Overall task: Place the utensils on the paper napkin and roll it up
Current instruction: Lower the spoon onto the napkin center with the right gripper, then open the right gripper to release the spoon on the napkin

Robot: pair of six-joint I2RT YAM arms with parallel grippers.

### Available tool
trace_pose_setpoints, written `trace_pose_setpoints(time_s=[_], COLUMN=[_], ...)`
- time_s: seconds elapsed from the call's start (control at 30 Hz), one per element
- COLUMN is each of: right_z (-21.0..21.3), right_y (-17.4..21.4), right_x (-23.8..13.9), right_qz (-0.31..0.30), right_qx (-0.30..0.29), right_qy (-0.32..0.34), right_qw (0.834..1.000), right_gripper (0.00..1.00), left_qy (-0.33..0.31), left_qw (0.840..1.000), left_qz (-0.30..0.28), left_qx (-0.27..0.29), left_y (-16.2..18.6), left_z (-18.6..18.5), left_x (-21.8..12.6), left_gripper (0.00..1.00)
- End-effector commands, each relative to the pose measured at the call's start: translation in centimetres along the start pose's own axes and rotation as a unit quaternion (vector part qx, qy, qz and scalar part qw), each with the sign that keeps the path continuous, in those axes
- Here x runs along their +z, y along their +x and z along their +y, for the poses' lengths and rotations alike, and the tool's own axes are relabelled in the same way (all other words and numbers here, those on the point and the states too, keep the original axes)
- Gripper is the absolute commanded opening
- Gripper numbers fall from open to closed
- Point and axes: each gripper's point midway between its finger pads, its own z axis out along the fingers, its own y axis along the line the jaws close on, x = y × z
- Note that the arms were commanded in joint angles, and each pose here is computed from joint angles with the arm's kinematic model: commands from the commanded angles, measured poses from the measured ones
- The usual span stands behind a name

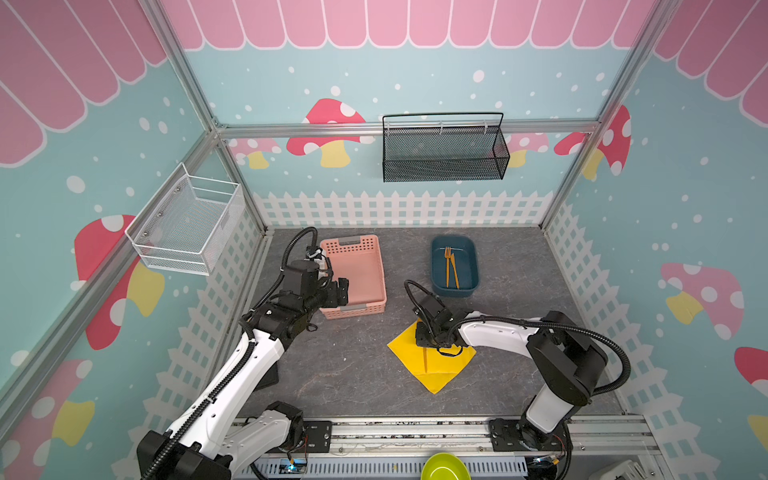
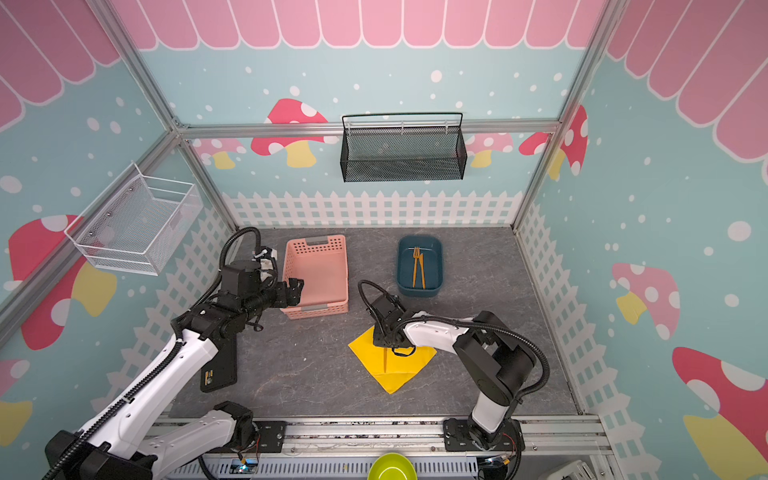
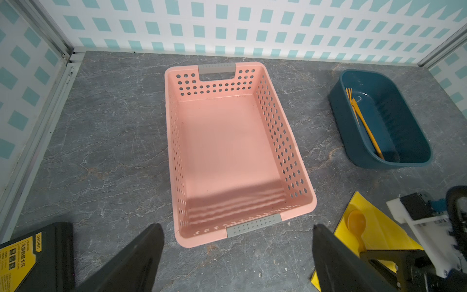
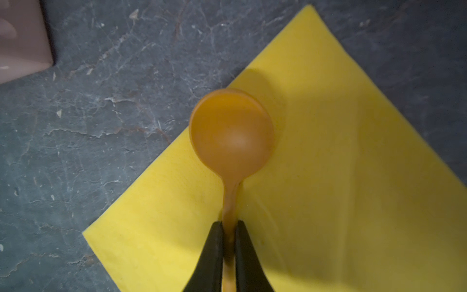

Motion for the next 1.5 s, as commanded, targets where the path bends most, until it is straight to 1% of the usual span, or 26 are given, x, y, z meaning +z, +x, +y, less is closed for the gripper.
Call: trace_pose_setpoints(time_s=[0.0, 0.57, 0.63, 0.7, 0.83, 0.9, 1.0, 1.2, 1.47], right_z=[-0.2, -0.2, -0.2, -0.2, 0.0, 0.1, 0.0, 0.6, 0.7], right_y=[-0.2, -0.2, -0.1, -0.1, -0.3, -0.6, -1.3, -3.0, -6.8], right_x=[-0.7, -0.6, -0.6, -0.6, -1.0, -1.5, -2.6, -5.5, -9.0], right_qz=[-0.007, -0.005, -0.003, -0.003, -0.008, -0.013, -0.025, -0.062, -0.107], right_qx=[0.001, 0.001, 0.001, 0.003, 0.005, 0.005, 0.003, 0.001, -0.03], right_qy=[0.011, 0.011, 0.011, 0.01, 0.007, 0.007, 0.01, -0.008, -0.018], right_qw=[1.0, 1.0, 1.0, 1.0, 1.0, 1.0, 1.0, 0.998, 0.994], right_gripper=[0.12, 0.09, 0.1, 0.14, 0.19, 0.23, 0.25, 0.28, 0.29], left_qy=[-0.007, -0.009, -0.008, -0.009, -0.009, -0.008, -0.007, -0.004, 0.006], left_qw=[1.0, 1.0, 1.0, 1.0, 1.0, 1.0, 1.0, 1.0, 1.0], left_qz=[0.004, 0.003, 0.002, 0.002, 0.002, 0.001, 0.005, 0.012, 0.023], left_qx=[0.002, 0.002, 0.002, 0.002, 0.003, 0.003, 0.002, 0.002, 0.009], left_y=[0.2, 0.1, 0.1, 0.1, 0.1, 0.1, 0.2, 0.4, 0.2], left_z=[0.3, 0.3, 0.3, 0.4, 0.3, 0.3, 0.2, 0.1, -0.5], left_x=[0.0, 0.0, 0.0, 0.0, 0.0, 0.0, 0.1, 0.5, 1.0], left_gripper=[0.94, 0.94, 0.94, 0.94, 0.94, 0.94, 0.94, 0.94, 0.94])
